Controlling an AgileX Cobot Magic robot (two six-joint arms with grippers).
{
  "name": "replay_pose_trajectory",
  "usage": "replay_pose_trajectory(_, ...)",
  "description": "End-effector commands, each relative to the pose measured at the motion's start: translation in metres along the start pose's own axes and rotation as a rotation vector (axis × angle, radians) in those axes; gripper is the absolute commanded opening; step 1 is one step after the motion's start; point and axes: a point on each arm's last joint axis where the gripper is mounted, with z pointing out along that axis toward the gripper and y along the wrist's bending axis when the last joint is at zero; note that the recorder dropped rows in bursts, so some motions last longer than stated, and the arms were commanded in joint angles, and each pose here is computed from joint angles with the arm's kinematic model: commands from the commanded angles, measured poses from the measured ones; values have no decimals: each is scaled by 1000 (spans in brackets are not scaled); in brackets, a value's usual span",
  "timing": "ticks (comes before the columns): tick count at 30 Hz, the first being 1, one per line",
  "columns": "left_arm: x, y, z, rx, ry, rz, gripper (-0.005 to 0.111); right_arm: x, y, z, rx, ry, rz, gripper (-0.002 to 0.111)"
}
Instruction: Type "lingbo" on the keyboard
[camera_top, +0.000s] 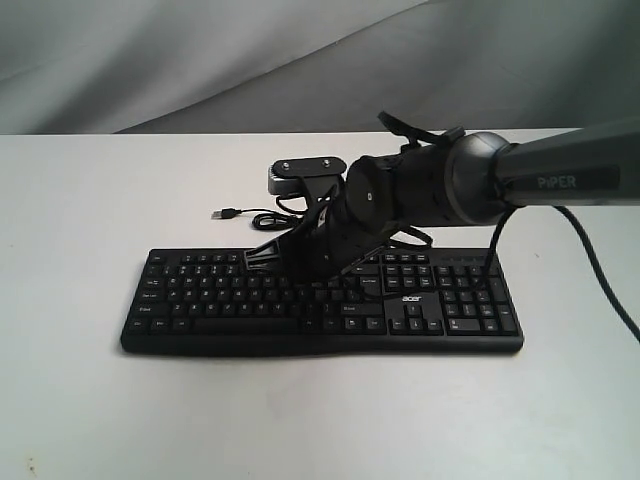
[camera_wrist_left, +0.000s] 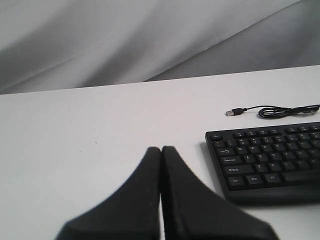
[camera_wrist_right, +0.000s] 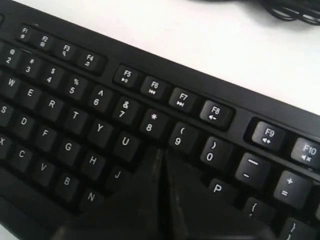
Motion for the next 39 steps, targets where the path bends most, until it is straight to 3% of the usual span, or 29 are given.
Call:
replay_pose_trajectory(1,1,0,0,1,-3,-12,1,-1,0,-1,0,-13,-2,0)
replay_pose_trajectory(39,1,0,0,1,-3,-12,1,-3,-7,-1,36,-20,-3,0)
